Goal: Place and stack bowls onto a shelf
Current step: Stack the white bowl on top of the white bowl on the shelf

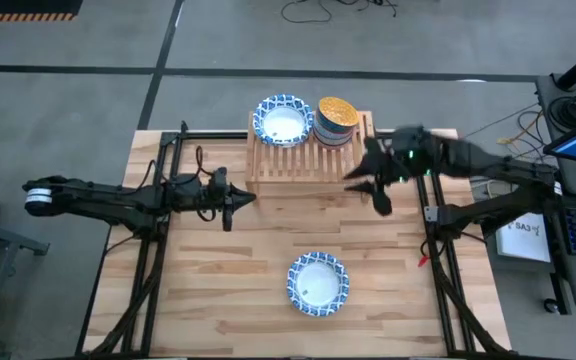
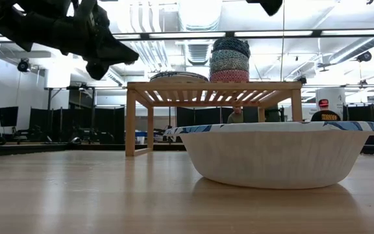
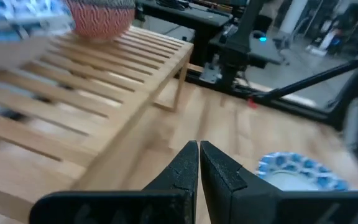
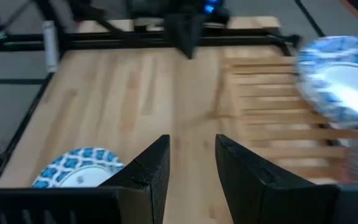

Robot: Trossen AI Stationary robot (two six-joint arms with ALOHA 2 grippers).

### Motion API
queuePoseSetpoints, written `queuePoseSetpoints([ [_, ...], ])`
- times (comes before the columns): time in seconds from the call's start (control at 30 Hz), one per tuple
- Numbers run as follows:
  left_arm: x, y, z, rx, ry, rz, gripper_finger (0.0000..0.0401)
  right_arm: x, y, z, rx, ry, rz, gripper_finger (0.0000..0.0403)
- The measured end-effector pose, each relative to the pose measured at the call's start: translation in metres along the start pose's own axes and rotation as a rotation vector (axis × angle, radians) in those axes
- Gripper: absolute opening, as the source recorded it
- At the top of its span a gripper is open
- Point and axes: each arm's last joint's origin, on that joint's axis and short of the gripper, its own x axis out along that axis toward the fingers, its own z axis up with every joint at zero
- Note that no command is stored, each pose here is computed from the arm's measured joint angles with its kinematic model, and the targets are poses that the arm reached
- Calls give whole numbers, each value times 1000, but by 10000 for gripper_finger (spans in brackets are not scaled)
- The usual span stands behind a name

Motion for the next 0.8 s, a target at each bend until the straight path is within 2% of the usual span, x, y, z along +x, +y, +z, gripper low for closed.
queuePoseSetpoints([
  [0.2, 10, -16, -13, -163, 82, -124, 0, 25, 21, -45, -54, -67, 57, 117],
  [0.43, 30, -54, -35, -273, 87, -288, 0, 39, 40, -76, -129, -119, 115, 108],
  [0.63, 52, -68, -57, -373, 176, -249, 0, 38, 53, -90, -173, -136, 173, 98],
  [0.73, 72, -75, -60, -363, 225, -222, 0, 36, 58, -93, -188, -139, 196, 95],
  [0.8, 87, -81, -62, -318, 267, -210, 0, 36, 61, -96, -195, -138, 209, 96],
])
